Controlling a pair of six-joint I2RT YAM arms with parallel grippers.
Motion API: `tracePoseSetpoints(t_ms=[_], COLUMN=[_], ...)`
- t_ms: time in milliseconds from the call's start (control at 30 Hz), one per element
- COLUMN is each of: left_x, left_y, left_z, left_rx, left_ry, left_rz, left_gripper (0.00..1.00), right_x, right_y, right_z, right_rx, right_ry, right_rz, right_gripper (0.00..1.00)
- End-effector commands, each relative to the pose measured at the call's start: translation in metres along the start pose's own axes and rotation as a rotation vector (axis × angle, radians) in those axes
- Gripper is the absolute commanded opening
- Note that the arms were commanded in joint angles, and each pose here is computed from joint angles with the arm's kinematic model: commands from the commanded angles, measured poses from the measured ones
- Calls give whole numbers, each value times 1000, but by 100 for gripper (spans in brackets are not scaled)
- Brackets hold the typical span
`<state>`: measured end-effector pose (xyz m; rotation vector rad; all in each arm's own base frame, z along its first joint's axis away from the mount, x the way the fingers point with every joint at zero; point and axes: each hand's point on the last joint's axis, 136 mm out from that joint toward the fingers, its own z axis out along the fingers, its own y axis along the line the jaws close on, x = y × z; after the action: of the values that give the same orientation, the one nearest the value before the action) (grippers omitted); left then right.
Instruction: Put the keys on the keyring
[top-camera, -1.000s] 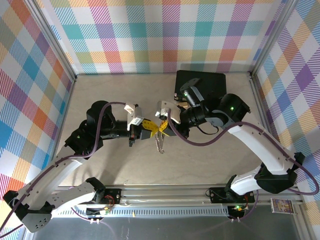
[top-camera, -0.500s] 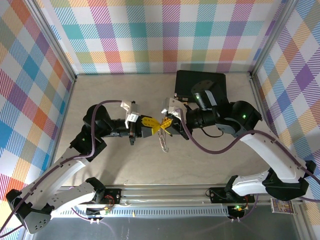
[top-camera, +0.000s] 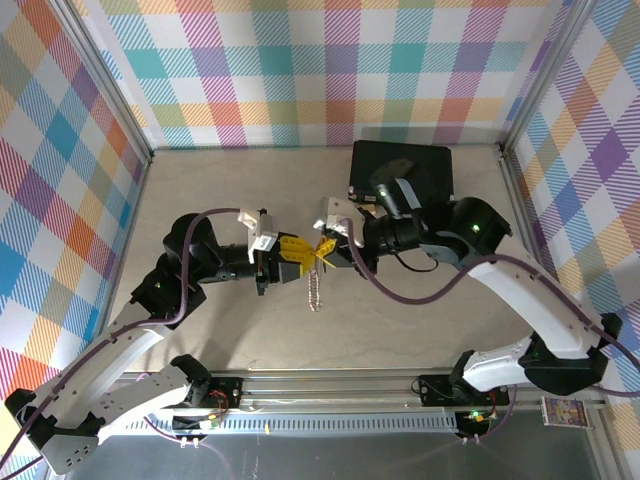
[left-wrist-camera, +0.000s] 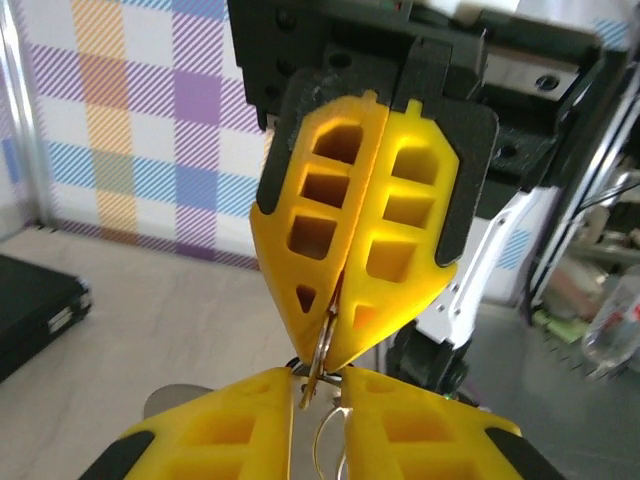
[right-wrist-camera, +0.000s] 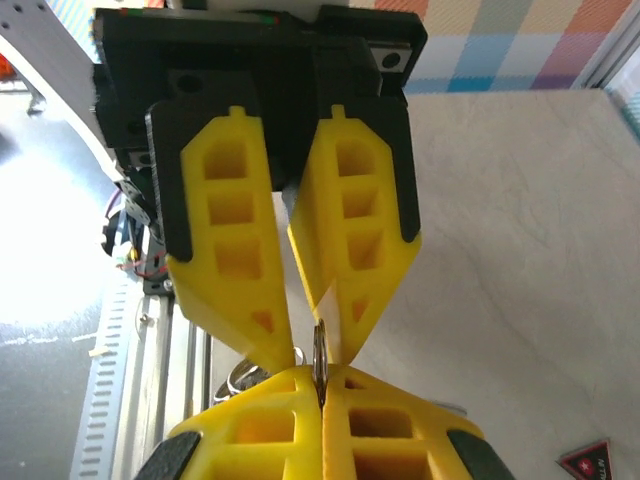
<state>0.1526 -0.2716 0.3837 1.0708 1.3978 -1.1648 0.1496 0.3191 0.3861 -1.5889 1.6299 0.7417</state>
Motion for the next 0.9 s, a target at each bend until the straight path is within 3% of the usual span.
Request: tracePoseSetpoints(t_ms=[0, 167, 233, 433, 567, 867], left_x=[3, 4, 4, 5, 4, -6], left_y=[1, 2, 3, 1, -1, -5], left_z=[-4, -2, 0, 2, 3, 1], left_rx=[-40, -44, -39, -32, -25, -13], left_ry=[69, 90, 94, 97, 97, 53], left_rz=[63, 77, 78, 81, 82, 84], left_gripper=[20, 19, 11, 7, 0, 0], right_x=[6, 8, 11, 16, 14, 3], right_y=[5, 12, 12, 18, 25, 37], right_z=[4, 13, 16, 19, 19, 6], right_rx=[-30, -67, -73, -117, -150, -174], right_ry=[71, 101, 119, 152, 133, 43], right_rz=[-51, -74, -77, -85, -85, -87], right_gripper=[0, 0, 0, 0, 0, 0])
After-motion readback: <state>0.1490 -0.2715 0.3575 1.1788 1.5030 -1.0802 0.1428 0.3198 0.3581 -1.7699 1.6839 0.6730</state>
